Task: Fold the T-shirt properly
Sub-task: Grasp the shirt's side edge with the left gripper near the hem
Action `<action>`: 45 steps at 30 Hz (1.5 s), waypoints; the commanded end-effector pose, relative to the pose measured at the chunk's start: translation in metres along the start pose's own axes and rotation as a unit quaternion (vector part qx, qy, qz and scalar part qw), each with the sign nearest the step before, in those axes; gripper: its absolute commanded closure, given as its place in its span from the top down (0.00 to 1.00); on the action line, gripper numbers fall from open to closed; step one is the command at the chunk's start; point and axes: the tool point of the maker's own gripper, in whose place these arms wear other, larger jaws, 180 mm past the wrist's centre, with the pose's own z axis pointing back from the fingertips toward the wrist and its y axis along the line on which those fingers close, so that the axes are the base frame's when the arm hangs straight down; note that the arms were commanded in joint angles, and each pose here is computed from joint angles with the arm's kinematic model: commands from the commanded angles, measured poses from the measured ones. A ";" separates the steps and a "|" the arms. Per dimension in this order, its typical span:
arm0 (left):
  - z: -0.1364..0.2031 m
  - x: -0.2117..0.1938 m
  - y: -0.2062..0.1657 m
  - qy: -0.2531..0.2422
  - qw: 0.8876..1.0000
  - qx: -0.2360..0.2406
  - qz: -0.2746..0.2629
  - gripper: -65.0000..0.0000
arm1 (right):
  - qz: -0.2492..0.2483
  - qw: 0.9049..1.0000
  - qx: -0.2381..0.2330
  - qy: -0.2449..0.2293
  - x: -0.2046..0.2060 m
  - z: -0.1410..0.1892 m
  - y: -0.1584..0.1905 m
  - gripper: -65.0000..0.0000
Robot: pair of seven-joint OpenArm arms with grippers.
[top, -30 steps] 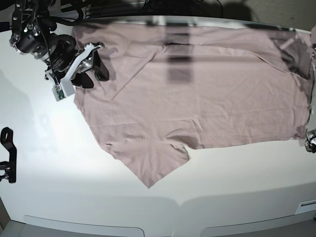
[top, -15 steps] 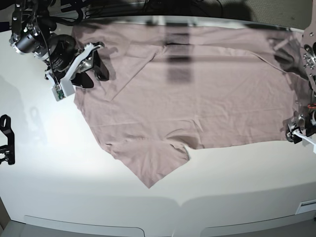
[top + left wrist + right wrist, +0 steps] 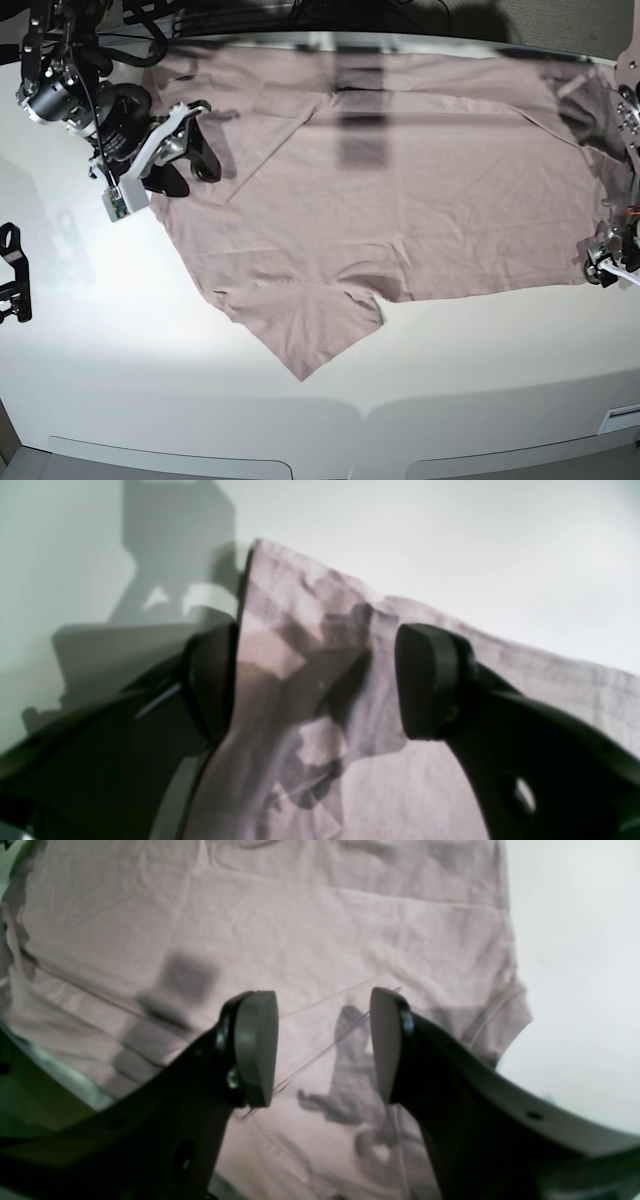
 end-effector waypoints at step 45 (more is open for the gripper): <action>0.009 0.044 -0.005 -0.077 0.995 -0.028 0.058 0.16 | 0.012 1.000 0.005 -0.012 0.009 0.003 0.001 0.47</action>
